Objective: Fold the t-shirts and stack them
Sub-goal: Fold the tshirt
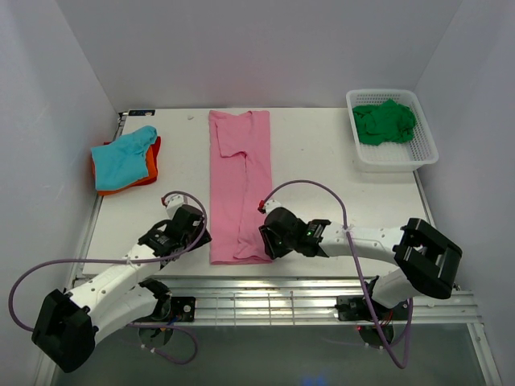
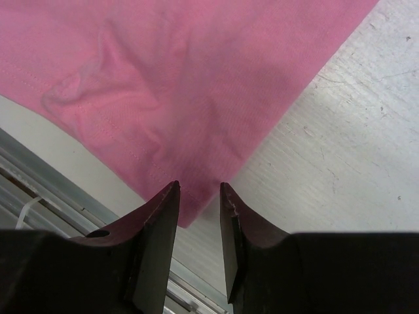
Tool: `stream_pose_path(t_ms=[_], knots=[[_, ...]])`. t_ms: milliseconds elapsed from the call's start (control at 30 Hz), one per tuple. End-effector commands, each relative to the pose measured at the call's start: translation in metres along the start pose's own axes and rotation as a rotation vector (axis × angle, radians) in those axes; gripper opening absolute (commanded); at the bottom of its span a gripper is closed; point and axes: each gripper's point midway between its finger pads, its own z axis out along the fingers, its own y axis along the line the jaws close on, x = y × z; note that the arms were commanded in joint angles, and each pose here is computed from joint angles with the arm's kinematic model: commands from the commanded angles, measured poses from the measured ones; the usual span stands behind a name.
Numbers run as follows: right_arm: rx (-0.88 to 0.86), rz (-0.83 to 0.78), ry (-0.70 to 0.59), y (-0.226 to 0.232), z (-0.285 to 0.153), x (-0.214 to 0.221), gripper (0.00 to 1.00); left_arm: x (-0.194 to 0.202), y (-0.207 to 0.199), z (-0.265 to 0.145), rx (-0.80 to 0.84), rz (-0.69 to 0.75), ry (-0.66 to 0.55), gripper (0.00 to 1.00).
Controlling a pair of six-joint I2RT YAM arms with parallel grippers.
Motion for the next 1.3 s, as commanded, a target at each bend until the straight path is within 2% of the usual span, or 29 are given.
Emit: stream_pose_path(t_ms=[0, 367, 1267], knots=[[0.003, 0.013, -0.054, 0.005, -0.006, -0.012, 0.38, -0.001, -0.007, -0.006, 0.043, -0.032, -0.002, 0.6], [0.039, 0.026, -0.011, -0.002, -0.002, 0.008, 0.38, 0.019, -0.014, -0.005, 0.107, -0.038, 0.074, 0.6], [0.047, 0.025, 0.068, 0.006, 0.004, 0.044, 0.4, 0.057, -0.006, -0.005, 0.187, -0.098, 0.167, 0.6]])
